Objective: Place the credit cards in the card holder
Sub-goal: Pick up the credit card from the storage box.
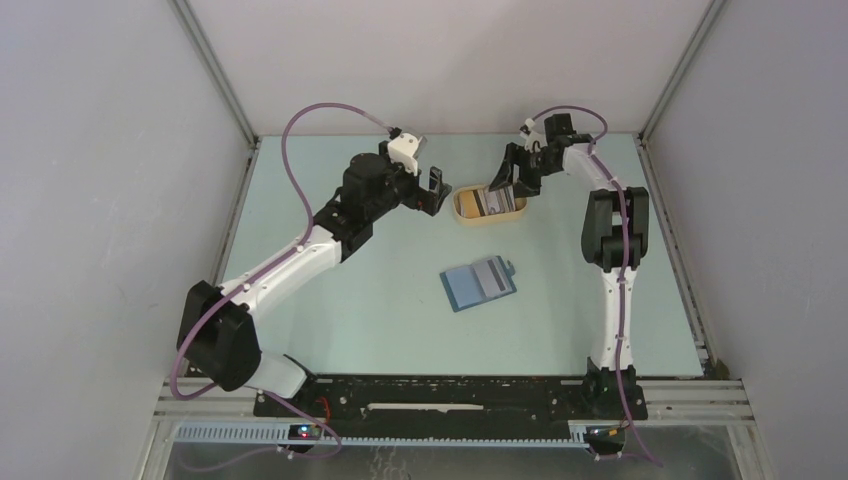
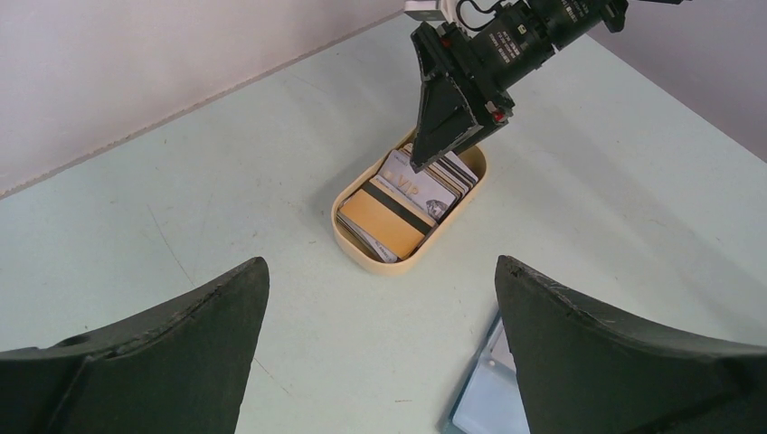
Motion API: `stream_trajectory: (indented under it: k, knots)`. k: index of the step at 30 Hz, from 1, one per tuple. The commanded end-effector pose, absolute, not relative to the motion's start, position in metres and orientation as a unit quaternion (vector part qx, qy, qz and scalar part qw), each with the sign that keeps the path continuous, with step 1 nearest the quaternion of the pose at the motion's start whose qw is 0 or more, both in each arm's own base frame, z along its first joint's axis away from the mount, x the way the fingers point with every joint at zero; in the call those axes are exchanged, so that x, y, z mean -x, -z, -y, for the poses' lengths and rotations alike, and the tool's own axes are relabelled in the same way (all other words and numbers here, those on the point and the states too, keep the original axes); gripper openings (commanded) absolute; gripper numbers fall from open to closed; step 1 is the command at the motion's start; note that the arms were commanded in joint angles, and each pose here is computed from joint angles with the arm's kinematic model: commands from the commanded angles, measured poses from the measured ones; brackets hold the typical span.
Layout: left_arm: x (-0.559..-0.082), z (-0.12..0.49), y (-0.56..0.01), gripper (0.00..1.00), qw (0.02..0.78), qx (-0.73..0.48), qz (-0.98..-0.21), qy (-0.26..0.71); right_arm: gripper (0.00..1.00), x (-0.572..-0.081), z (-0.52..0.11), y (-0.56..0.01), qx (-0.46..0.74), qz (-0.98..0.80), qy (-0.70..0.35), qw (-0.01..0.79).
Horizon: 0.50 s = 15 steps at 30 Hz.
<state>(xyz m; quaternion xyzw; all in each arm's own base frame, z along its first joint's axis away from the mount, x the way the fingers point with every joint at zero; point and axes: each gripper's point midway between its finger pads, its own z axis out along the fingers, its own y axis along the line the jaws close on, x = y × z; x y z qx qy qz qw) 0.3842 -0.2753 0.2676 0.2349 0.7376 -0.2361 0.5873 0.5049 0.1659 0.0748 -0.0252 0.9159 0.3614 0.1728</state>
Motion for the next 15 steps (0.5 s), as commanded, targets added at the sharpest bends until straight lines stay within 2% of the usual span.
stream_trajectory:
  k: [1, 15]
  knots:
    - [-0.387, 0.275, -0.274, 1.00, 0.595, -0.245, -0.729, 0.233, 0.76, -0.507, -0.164, -0.090, 0.037, -0.906, -0.379, 0.184]
    - [-0.389, 0.276, -0.270, 1.00, 0.591, -0.246, -0.733, 0.232, 0.55, -0.509, -0.150, -0.081, 0.020, -0.907, -0.382, 0.178]
